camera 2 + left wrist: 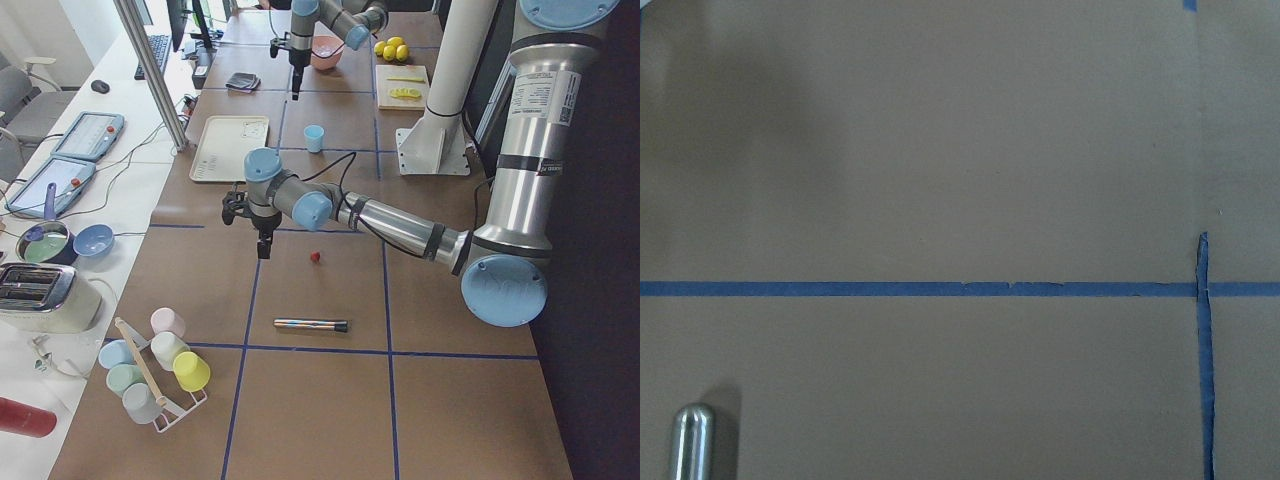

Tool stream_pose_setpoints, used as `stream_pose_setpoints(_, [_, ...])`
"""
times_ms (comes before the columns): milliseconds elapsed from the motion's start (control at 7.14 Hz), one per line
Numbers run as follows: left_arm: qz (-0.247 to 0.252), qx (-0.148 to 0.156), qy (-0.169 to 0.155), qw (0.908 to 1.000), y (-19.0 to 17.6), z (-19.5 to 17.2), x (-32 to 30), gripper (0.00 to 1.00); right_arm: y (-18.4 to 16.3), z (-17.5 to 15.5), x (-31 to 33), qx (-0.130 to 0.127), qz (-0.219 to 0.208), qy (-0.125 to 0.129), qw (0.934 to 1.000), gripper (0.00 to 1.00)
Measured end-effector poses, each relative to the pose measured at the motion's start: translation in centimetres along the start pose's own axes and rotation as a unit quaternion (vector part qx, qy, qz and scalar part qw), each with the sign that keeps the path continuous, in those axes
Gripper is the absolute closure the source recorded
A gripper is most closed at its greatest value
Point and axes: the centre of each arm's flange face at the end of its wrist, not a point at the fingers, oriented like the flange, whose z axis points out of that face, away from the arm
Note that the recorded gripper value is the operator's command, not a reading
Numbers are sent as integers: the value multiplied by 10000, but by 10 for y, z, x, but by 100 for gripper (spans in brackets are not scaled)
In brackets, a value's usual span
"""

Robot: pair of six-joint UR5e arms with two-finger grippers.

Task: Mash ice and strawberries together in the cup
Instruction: 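Raise the right gripper away from the cup while the left gripper approaches the strawberry, then lower the left gripper onto the red strawberry and close on it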

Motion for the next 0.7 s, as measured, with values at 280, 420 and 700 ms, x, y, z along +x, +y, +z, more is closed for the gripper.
stream_pose_setpoints(280, [-175, 260, 38, 9995, 45, 33, 16, 0, -31, -23, 93, -48, -296, 10, 9995, 0])
stream_pose_setpoints(420, [-225, 375, 15, 9990, 64, 49, 24, 0, -44, -31, 138, -79, -456, 28, 9989, 0])
stream_pose_setpoints(700, [-276, 488, -39, 9984, 88, 70, 36, 0, -59, -49, 211, -124, -652, -6, 9978, 0])
